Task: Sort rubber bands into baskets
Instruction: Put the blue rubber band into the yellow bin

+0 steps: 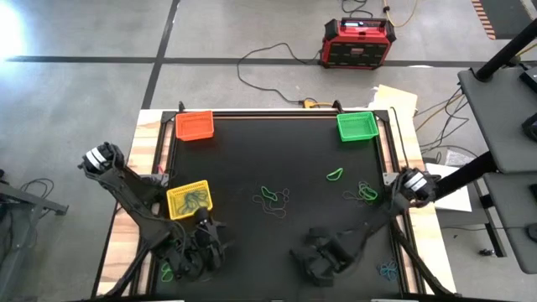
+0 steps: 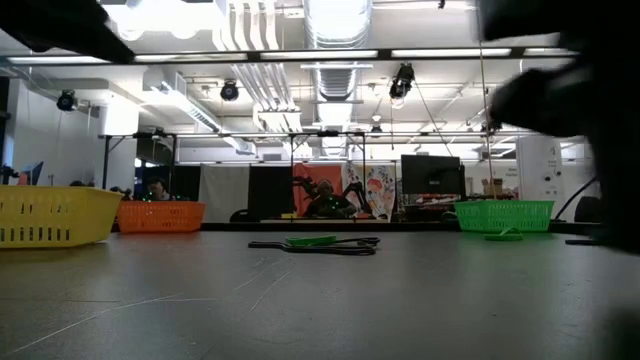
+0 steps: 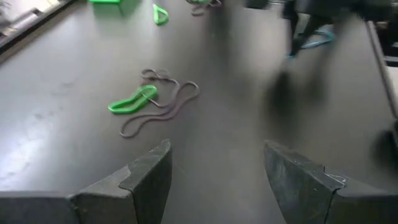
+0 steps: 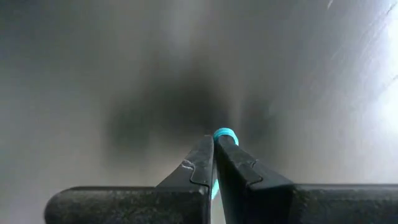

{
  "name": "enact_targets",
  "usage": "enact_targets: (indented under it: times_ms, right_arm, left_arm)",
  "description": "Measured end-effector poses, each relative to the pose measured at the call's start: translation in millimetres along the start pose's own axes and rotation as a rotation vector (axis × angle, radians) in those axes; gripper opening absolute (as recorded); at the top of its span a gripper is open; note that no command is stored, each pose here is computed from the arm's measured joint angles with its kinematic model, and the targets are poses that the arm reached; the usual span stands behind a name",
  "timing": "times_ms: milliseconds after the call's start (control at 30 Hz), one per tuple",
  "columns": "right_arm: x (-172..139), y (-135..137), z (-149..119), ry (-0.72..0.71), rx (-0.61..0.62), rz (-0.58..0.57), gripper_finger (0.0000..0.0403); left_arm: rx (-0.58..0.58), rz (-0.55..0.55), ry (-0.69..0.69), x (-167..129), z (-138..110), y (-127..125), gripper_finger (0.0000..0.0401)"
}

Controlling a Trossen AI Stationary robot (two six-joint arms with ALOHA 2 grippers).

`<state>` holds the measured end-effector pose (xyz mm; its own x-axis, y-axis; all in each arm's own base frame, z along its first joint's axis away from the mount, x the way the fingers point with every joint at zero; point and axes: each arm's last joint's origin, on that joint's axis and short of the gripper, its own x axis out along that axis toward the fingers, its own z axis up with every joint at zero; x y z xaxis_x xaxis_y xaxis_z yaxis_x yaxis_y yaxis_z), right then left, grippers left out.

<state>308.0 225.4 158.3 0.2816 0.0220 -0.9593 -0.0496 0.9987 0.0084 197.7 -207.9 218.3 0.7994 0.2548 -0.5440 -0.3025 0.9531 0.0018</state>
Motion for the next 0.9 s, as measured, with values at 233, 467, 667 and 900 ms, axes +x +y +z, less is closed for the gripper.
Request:
enact_targets:
  times_ms: [233, 467, 667, 900]
  right_arm:
    - [19.3, -30.5, 39.6, -0.170, -0.079, 0.031, 0.0009]
    - [38.5, -62.3, 69.7, -0.316, -0.073, 0.028, 0.0009]
    - [43.3, -79.9, 83.4, -0.392, -0.039, 0.027, 0.0009]
    - [52.4, -82.1, 88.3, -0.424, -0.055, 0.062, 0.0009]
  left_arm:
    - [-0.029, -0.035, 0.042, -6.2, -6.0, -2.6, 0.0232]
    - [-0.018, -0.046, 0.073, -6.8, -8.4, -1.3, 0.0232]
    - [-0.034, -0.034, 0.100, -2.3, -18.7, 4.5, 0.0232]
    - [-0.054, -0.074, 0.066, 6.9, -16.8, 2.9, 0.0232]
